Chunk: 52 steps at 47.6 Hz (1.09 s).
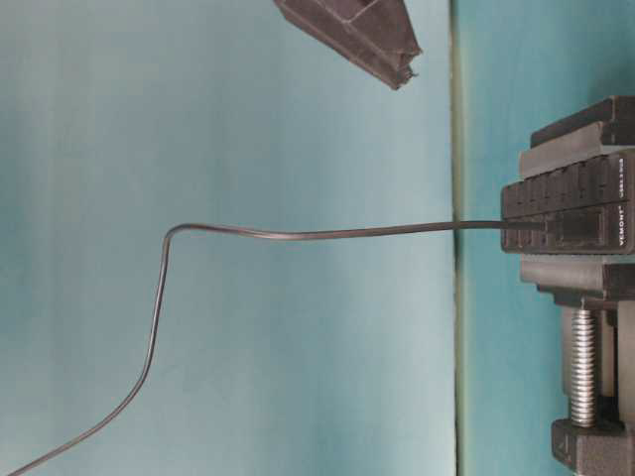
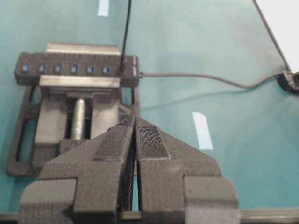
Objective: Insert the USB into the front port of the fixed hub.
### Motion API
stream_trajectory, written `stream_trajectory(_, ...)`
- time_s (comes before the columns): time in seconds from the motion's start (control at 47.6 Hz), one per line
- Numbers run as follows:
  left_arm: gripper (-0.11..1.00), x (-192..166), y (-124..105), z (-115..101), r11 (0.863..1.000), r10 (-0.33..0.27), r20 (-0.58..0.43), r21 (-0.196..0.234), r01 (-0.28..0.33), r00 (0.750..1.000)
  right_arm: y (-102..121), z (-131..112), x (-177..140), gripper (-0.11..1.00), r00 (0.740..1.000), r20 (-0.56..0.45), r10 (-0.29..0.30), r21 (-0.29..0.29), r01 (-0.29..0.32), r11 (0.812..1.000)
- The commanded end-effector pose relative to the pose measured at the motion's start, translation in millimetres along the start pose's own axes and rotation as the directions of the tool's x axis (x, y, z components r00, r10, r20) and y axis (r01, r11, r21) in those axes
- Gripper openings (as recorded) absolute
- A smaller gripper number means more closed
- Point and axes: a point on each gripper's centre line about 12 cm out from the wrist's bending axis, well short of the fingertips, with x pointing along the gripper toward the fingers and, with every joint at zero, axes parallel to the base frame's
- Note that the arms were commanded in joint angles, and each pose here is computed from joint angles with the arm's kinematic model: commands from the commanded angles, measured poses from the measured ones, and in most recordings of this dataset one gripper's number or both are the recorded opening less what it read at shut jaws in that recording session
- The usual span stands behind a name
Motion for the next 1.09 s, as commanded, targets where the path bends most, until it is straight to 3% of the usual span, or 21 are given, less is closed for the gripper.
stream_trajectory(0.0,0.0,0.3,-0.9,7.4,1.0,-0.003,0.021,0.002,0.003,1.0,2.6,7.8,-3.3,0.77,0.999,0.032,0.01,0.011,-0.01,1.0)
stream_trajectory(1.072,0.0,0.2,-0.8,5.7,1.0,-0.003,0.018,0.0,0.003,1.0,1.3,2.2,-4.3,0.77,0.999,0.032,0.009,0.011,-0.01,1.0)
